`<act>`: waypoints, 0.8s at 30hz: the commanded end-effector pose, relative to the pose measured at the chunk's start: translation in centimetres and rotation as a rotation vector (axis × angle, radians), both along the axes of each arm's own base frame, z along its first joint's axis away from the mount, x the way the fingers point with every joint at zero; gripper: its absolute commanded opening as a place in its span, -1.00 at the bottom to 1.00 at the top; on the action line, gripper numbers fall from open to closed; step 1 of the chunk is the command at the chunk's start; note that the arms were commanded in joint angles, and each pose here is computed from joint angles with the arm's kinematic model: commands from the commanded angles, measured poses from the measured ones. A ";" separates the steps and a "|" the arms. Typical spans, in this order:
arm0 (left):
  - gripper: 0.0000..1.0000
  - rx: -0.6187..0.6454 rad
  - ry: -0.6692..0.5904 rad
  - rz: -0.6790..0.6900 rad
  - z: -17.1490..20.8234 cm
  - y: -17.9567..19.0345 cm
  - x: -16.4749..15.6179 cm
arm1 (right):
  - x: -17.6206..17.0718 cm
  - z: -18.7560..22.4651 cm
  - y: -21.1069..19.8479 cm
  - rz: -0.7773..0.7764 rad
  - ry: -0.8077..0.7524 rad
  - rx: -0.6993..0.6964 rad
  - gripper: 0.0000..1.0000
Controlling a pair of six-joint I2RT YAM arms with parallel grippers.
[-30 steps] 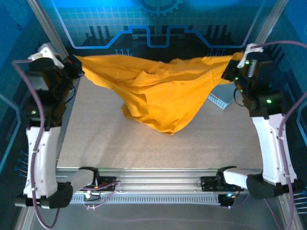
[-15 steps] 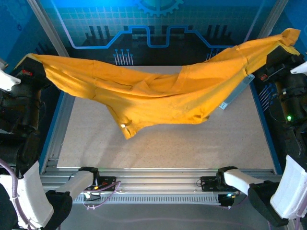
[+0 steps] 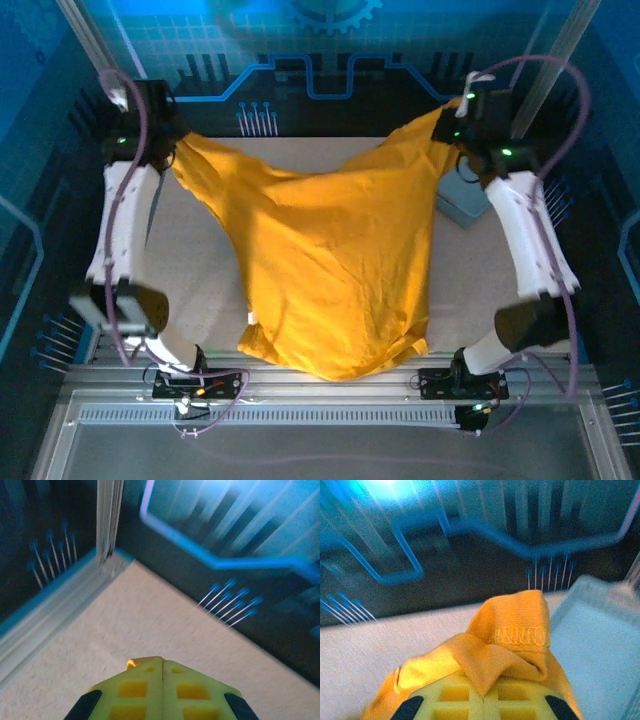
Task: Fold the inside-out t-shirt
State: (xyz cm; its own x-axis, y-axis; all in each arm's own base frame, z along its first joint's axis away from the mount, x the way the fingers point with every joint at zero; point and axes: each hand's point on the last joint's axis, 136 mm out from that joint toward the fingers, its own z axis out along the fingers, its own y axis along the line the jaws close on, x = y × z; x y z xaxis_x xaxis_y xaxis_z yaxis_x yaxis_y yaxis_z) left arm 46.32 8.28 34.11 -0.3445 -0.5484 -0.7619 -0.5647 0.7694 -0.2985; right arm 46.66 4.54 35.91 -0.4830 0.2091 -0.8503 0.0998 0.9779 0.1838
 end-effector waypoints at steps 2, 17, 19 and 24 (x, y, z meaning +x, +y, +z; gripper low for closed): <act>-1.00 -0.109 0.092 0.019 -7.7 1.7 4.5 | 4.6 -6.0 0.6 -0.020 0.077 0.052 -1.00; 0.74 -0.179 0.275 0.032 -12.4 4.1 7.7 | 10.7 -13.6 1.1 -0.062 0.363 -0.080 0.71; 0.77 -0.230 0.271 -0.003 -12.6 2.1 5.5 | 8.0 -13.0 3.0 0.001 0.365 -0.075 0.72; 0.78 -0.339 0.251 -0.098 -14.9 -4.6 -2.0 | -2.0 -14.9 8.0 0.153 0.425 -0.022 0.71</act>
